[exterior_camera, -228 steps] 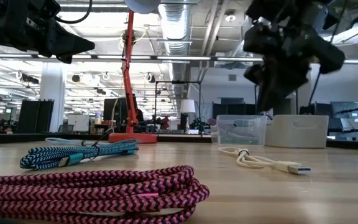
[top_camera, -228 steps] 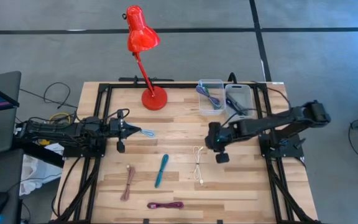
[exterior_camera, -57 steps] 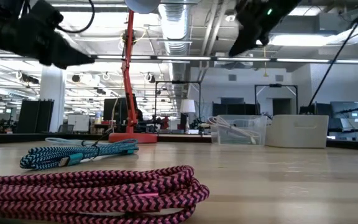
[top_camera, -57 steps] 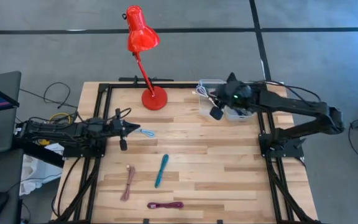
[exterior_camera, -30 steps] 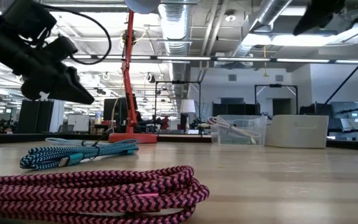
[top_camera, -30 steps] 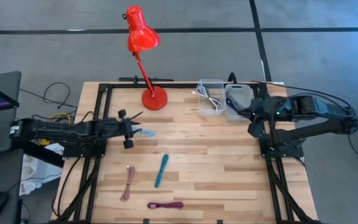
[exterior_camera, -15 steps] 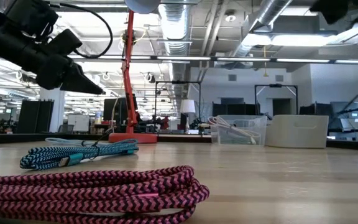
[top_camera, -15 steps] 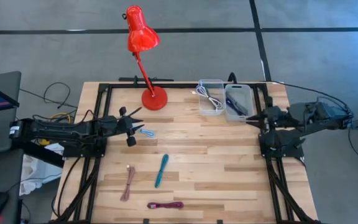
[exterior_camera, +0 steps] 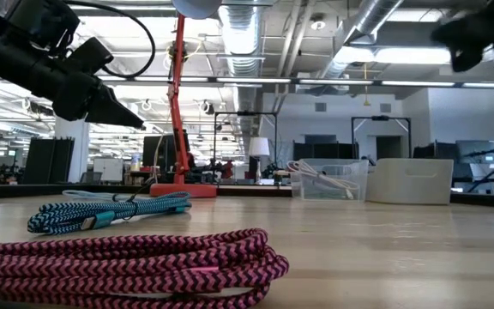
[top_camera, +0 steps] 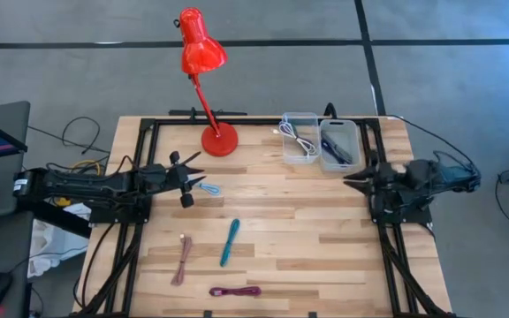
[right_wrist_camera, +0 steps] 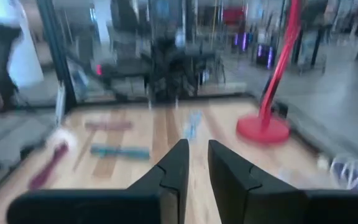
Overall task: Pick & Place USB Port
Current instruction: Put the light blue charger cable into the transparent bin
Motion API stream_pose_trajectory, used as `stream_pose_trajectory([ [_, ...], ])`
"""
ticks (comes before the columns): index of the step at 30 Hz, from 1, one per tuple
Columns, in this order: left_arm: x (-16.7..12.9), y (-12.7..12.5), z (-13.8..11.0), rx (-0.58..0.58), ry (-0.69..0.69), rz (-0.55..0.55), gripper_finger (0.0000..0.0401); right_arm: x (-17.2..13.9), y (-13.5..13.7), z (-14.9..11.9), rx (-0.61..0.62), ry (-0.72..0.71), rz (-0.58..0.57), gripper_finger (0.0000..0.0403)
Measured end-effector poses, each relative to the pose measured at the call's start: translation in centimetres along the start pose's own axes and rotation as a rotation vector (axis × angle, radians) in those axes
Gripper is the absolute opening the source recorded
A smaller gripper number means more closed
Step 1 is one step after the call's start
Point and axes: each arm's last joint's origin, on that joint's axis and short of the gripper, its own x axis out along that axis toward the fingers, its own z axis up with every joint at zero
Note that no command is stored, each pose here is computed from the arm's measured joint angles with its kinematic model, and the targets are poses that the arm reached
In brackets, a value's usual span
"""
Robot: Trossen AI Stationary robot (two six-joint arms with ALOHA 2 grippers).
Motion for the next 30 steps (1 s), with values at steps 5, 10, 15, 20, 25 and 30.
stream_pose_trajectory([
  [5, 0.1, -0.1, -0.1, 0.005, 0.007, -0.006, 0.0092, 1.0, 0.1, 0.0, 0.043, -0.024, -0.079, 0.0054],
  [10, 0.3, -0.2, -0.3, 0.012, 0.027, -0.020, 0.0092, 1.4, 0.2, -0.2, 0.020, -0.055, -0.096, 0.0054],
  [15, 0.9, -0.7, -0.9, 0.029, 0.080, -0.093, 0.0092, 1.6, 0.3, -0.7, -0.009, -0.041, -0.092, 0.0054],
  [20, 1.7, -1.1, -1.7, 0.049, 0.151, -0.113, 0.0092, 1.7, 0.3, -0.8, -0.012, -0.031, -0.092, 0.0054],
  [25, 2.3, -1.5, -2.4, 0.068, 0.219, -0.129, 0.0098, 1.6, 0.3, -0.8, 0.001, -0.036, -0.093, 0.0054],
  [30, 2.7, -2.0, -3.1, 0.047, 0.269, -0.213, 0.0115, 1.6, 0.3, -0.8, 0.019, -0.037, -0.094, 0.0054],
])
